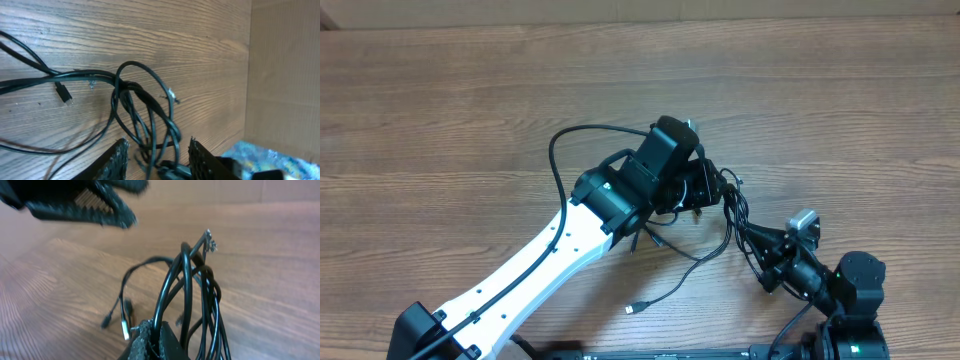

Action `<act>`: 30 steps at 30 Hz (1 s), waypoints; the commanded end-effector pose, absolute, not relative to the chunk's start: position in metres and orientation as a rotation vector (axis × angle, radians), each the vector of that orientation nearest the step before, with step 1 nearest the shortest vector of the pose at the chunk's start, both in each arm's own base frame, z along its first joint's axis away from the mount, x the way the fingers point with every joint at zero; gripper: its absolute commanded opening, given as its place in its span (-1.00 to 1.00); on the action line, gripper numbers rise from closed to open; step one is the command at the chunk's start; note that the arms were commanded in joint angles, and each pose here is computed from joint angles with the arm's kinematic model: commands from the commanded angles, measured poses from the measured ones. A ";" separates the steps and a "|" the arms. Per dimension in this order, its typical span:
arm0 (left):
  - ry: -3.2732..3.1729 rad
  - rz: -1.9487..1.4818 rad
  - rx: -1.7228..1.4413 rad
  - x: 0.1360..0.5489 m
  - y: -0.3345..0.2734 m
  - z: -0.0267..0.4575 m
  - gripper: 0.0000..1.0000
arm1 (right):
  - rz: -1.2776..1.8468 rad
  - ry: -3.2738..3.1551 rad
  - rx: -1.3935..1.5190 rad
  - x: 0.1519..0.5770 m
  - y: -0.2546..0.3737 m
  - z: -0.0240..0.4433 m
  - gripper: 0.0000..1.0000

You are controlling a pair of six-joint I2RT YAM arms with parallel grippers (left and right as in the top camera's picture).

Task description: Untangle cables

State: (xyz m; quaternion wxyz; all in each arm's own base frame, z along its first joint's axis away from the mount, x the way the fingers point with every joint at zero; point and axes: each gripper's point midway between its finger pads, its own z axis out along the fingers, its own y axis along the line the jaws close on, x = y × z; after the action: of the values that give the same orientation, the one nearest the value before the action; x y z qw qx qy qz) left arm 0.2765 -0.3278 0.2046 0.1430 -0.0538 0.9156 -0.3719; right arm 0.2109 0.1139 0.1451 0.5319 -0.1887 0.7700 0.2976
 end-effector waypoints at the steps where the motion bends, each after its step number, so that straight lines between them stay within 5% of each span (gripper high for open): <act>1: 2.615 -1.081 -0.276 0.282 -0.328 0.212 -0.17 | 0.638 1.855 -0.457 0.214 0.107 0.138 -0.92; 30: 2.637 -1.116 -0.397 0.270 -0.340 0.211 -0.18 | 0.750 1.967 -0.329 0.207 0.108 0.116 -0.92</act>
State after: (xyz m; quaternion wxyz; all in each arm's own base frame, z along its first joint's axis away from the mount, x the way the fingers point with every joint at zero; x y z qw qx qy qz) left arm 0.2691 -0.3376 0.2056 0.1164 -0.1347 0.9068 -0.3821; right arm 0.2054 0.1077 0.1130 0.4797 -0.1415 0.8123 0.3000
